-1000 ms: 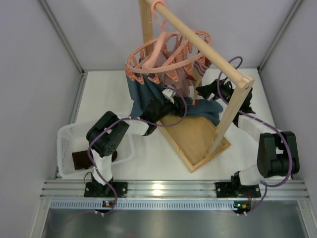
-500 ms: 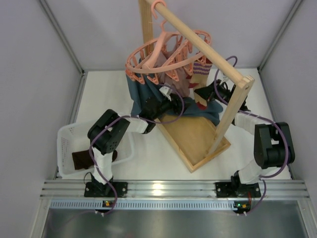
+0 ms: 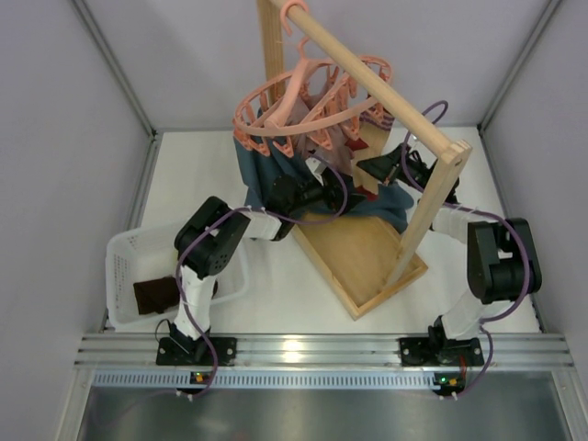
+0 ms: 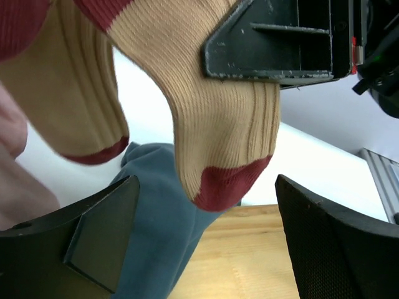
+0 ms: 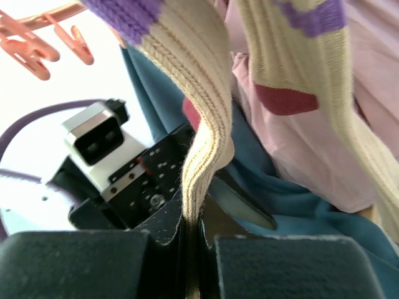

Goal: Remove the socks clipped to the hanger

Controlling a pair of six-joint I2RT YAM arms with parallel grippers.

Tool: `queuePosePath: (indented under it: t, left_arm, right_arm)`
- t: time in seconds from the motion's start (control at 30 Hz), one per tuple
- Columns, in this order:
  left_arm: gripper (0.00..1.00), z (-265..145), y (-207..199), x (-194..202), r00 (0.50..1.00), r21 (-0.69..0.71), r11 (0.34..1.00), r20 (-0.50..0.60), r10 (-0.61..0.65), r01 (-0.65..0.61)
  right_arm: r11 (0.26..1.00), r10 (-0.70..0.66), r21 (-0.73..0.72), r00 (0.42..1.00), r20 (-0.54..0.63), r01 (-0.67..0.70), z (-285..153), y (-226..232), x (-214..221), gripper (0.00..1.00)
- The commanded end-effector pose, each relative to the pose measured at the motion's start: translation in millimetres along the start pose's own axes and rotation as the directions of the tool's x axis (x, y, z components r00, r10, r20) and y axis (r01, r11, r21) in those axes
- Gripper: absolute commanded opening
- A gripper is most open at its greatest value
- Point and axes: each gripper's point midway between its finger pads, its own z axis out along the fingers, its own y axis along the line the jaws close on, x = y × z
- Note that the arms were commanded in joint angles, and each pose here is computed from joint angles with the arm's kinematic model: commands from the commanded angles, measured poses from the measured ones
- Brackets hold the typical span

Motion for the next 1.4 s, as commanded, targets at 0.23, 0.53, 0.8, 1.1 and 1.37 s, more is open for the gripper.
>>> queuePosePath:
  t: [0.23,0.53,0.8,1.1,1.37]
  left_arm:
    - [0.93,12.1,-11.3,-25.3,0.998,0.244,0.969,0.045,-0.053,0.04]
    - [0.69,14.1,-28.6,-28.0,0.997,0.342,0.937,0.011,-0.077,0.069]
    - [0.0,11.0,-36.4,-19.3,0.996,0.379,0.921,-0.03,-0.085,0.09]
    - [0.0,3.7,-35.2,-17.2,0.995,0.364,0.926,-0.04,-0.094,0.102]
    - [0.0,2.9,-34.8,-11.2,0.992,0.375,0.919,-0.062,-0.107,0.122]
  right_arm:
    - [0.983,-0.095,-0.155,0.995,0.032,0.099,7.5,40.4,-16.3,0.0]
    - [0.981,-0.098,-0.165,0.995,0.024,0.101,13.6,47.3,-11.4,0.0]
    - [0.988,-0.146,-0.042,0.989,0.032,0.147,13.2,31.6,-15.4,0.36]
    - [0.946,-0.222,0.258,0.973,0.069,0.197,-21.2,-3.9,-41.2,0.57]
    - [0.921,-0.315,0.277,0.942,0.117,0.274,-29.6,10.1,-84.4,0.74]
